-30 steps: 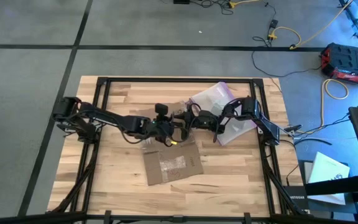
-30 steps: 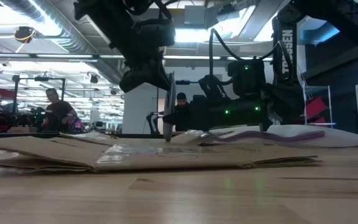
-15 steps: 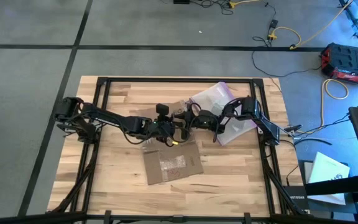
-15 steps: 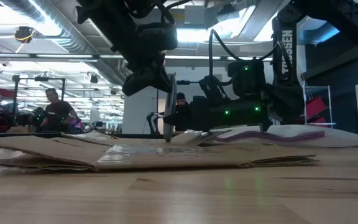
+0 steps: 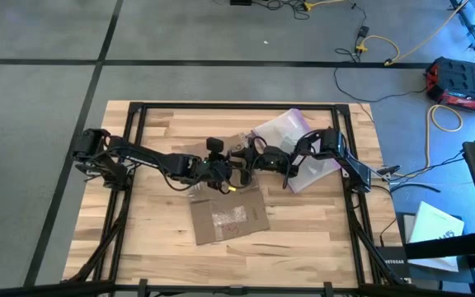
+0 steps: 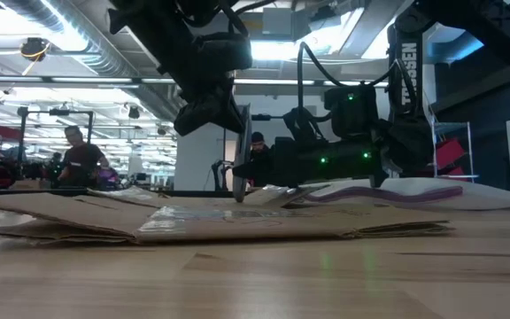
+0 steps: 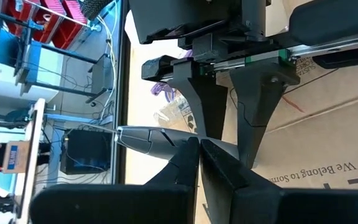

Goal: Unpack boxes
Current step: Close the cutter

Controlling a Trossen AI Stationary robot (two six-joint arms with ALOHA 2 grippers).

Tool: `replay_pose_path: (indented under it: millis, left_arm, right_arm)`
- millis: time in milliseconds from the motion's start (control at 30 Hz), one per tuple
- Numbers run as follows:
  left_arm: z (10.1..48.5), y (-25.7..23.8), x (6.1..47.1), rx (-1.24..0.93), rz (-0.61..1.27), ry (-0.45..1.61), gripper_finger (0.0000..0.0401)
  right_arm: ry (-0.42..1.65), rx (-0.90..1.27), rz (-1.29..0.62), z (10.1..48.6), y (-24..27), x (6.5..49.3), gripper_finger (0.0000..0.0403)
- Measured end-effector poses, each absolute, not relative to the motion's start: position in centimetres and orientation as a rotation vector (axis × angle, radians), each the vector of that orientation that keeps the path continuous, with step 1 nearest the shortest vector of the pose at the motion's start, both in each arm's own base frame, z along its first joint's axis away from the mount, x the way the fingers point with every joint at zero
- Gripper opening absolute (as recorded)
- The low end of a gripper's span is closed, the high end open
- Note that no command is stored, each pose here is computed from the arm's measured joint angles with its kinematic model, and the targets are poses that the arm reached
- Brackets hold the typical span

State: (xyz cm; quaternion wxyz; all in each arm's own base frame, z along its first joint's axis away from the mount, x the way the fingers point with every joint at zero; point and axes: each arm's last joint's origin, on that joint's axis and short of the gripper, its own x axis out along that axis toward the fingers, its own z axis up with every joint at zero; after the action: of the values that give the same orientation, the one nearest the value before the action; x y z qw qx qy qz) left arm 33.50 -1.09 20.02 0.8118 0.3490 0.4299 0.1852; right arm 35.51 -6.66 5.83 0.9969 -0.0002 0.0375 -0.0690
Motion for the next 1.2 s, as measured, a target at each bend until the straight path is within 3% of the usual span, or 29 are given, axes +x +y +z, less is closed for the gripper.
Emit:
replay_pose_path:
  millis: [1200]
  left_arm:
    - [18.9, -0.2, 33.0, 0.62, 0.397, 0.925, 0.0]
  right_arm:
    - [0.073, 0.003, -0.128, 5.8, -6.6, 35.5, 0.0104]
